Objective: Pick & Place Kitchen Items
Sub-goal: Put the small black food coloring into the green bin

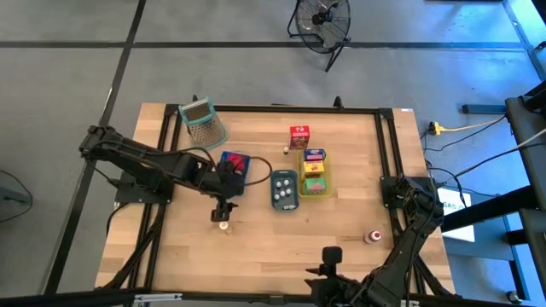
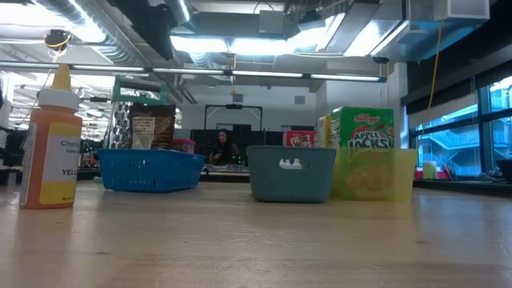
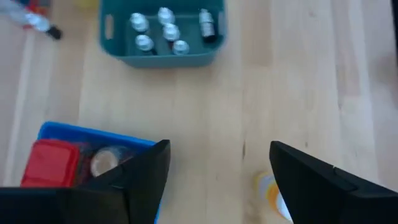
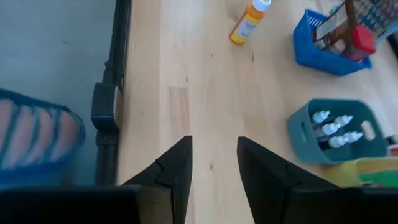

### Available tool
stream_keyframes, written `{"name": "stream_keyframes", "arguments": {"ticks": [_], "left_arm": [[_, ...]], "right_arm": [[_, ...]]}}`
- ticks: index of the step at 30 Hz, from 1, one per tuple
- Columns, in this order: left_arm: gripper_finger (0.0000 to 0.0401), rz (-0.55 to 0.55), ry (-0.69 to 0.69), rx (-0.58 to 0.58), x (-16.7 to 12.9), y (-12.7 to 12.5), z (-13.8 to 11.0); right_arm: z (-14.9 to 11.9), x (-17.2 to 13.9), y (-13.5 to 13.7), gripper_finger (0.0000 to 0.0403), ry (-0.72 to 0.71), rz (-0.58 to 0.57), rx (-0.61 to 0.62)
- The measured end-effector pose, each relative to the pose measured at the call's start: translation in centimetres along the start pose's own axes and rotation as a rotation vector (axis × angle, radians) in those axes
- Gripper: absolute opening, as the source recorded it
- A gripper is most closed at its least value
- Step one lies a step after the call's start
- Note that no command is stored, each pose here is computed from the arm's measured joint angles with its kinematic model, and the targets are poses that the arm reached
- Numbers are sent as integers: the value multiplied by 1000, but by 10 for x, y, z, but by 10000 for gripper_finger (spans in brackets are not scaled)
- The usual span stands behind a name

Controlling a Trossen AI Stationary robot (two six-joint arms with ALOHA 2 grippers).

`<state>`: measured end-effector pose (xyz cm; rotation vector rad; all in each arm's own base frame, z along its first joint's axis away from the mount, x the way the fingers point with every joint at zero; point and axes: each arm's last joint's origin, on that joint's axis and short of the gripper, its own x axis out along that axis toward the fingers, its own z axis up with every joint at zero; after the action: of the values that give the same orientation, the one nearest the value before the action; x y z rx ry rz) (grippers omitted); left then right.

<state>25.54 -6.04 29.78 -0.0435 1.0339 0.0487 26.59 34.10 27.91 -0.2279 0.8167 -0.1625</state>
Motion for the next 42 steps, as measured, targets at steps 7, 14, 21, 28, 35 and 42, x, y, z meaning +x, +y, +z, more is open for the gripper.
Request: {"name": "stream_keyframes", "arguments": {"ticks": [7,14,21,28,35,42], "left_arm": [[263,111,-23,112,6,7,4],[256,62,-111,156,9,48,23],[255,57,-158,173,23,97,35],[255,76,-188,258,57,121,48],[254,98,-204,302,93,137,55],[253,92,-197,248,117,154,54]], "right_arm": [[-2,0,5,131,-4,16,108],[-2,6,12,131,-16,30,147],[1,6,14,131,-37,55,226],[3,6,16,131,-45,68,288],[3,6,17,131,-52,78,302],[3,5,18,131,-53,81,301]]}}
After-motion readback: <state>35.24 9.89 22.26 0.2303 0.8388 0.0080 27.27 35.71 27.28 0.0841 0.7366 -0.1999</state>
